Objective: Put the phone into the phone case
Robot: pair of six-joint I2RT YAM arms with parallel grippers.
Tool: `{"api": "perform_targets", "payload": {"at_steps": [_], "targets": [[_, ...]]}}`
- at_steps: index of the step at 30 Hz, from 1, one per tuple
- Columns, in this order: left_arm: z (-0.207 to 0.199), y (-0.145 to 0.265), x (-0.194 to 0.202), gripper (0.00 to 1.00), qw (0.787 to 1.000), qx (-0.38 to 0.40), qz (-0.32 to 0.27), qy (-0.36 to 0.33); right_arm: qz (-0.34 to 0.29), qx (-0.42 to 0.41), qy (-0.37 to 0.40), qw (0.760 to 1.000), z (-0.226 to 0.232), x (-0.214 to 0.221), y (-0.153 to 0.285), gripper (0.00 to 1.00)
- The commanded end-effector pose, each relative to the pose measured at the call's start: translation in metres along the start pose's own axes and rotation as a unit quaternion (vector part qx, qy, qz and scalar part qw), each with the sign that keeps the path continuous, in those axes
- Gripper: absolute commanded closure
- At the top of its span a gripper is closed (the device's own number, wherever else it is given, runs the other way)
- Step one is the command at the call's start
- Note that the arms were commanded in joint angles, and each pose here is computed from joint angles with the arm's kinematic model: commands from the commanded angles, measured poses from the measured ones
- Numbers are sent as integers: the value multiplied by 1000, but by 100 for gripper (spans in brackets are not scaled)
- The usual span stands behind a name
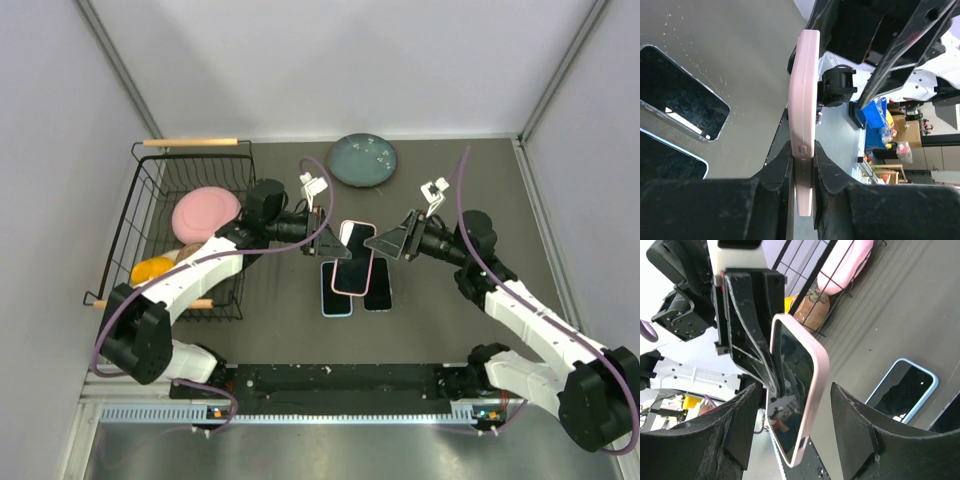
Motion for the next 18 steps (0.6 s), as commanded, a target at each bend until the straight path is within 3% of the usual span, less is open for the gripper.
{"api": "perform_targets", "payload": {"at_steps": [1,11,13,18], "targets": [[-30,9,-26,100,997,29,-55,-46,2,-52,6,999,14,11,5,41],[-42,8,-35,100,991,81,-89,-54,9,-81,-23,996,12,26,11,44],[-44,7,-36,100,990,91,-94,-52,8,-87,-23,996,12,27,12,53],[-34,5,-34,100,991,71,-105,-42,3,-108,-36,994,21,23,11,89]]}}
Point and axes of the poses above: each gripper's point midway between its finger pads, its own y axis back along the fingers, its own z axis along the line the jaws close on, x = y × z, the point moved 2 cm from there along y, back along the fingers, and after that the axes turned 12 degrees about -y, right-handed, at the moved point
